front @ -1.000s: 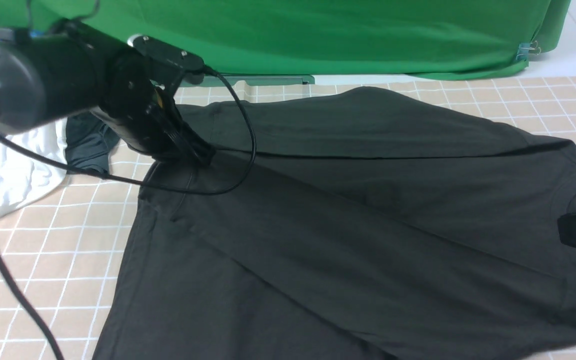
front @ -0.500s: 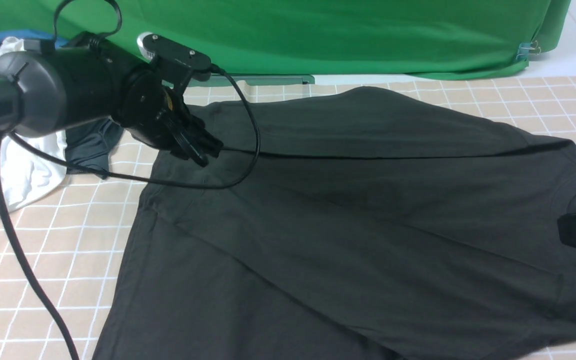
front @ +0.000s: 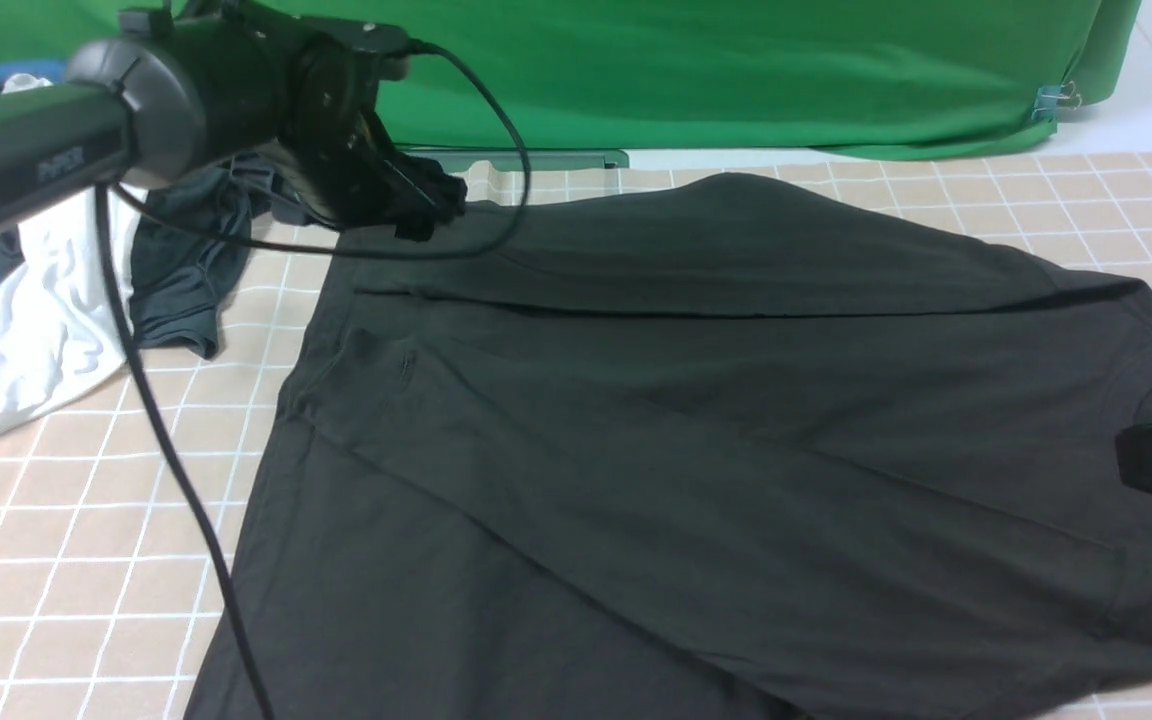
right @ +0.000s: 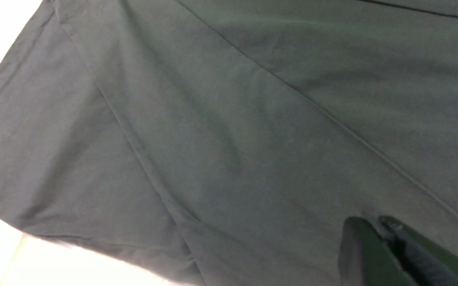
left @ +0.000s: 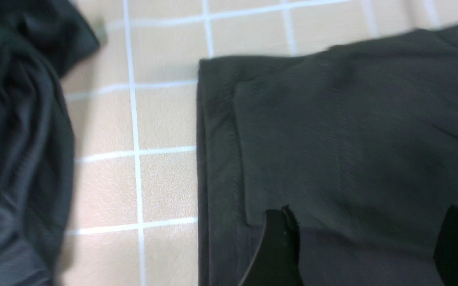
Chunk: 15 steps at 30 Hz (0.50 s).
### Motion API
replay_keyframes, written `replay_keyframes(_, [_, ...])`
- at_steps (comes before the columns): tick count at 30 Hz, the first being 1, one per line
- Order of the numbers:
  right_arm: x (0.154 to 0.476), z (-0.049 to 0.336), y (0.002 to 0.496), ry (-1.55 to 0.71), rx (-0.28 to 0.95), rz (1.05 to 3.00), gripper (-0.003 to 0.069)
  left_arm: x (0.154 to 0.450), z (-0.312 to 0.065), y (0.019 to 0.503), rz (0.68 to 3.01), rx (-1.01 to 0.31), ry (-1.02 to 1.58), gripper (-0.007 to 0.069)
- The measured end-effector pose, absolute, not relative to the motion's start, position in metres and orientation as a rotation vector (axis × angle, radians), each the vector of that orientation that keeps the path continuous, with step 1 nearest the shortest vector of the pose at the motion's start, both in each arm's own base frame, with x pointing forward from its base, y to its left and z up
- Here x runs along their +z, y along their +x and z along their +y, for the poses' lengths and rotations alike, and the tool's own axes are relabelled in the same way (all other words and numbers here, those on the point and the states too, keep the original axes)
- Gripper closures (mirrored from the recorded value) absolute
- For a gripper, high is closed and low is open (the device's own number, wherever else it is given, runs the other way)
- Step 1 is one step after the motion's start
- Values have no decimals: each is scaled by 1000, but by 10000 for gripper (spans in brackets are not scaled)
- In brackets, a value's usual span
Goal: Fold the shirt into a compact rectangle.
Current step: 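Grab the top left corner of the dark shirt with the left gripper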
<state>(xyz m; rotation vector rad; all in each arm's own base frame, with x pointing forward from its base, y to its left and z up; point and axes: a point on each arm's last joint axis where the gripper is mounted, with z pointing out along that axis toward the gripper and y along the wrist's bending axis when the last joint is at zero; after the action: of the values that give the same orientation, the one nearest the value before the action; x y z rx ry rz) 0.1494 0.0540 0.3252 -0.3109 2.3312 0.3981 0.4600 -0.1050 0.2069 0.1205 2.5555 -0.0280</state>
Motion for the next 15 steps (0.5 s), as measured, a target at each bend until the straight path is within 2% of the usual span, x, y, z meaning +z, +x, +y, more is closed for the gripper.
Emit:
replay_keyframes(5, [325,54,150,-310,398,2329,588,184,-89,481,2617,-111,-14,133])
replay_keyframes(12, [325,54,150,-310,398,2328,588,154,-89,488,2665,-108,35,133])
replay_keyframes(15, [325,54,150,-309,398,2327,588,153,-89,489,2660,-109,37,143])
